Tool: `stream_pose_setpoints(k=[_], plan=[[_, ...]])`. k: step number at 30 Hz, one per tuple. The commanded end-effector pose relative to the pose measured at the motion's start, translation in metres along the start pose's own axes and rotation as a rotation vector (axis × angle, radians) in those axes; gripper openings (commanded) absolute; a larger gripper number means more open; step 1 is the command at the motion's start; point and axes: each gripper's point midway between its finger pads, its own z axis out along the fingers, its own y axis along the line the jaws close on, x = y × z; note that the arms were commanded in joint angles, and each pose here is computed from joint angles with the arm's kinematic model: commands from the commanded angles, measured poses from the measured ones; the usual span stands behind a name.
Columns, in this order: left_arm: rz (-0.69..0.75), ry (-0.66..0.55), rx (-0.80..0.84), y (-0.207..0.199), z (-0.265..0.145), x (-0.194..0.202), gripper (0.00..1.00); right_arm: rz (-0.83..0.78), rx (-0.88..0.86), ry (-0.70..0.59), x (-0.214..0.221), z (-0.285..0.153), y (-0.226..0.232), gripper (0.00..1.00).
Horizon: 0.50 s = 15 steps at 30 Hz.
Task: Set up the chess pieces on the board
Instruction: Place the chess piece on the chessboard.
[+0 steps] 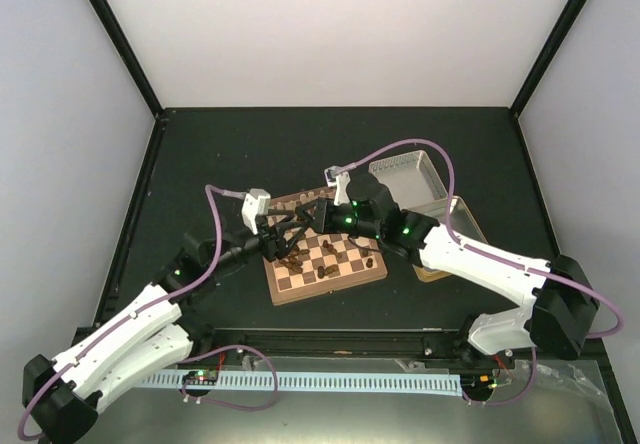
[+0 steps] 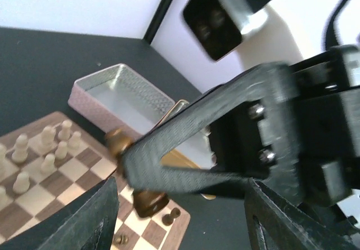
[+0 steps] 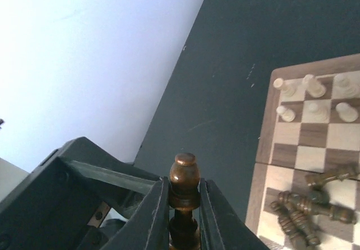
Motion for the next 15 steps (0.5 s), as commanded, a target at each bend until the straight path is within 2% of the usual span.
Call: stream_pose_setpoints(k=[1,6,15], plan=[[0.142,-0.016,0.098,-0.027,-0.001,-0.021,0.6,0.049,-0.137,0.021,-0.007,-0.013,0.036,0.13],[0.2,-0.036,0.121,-0.033,-0.002,-0.028,0.52,0.074,-0.163,0.042,-0.005,-0.021,0.041,0.13],[0.19,-0.005,0.107,-0.03,-0.002,-0.021,0.53,0.103,-0.204,0.029,-0.014,-0.032,0.047,0.14]])
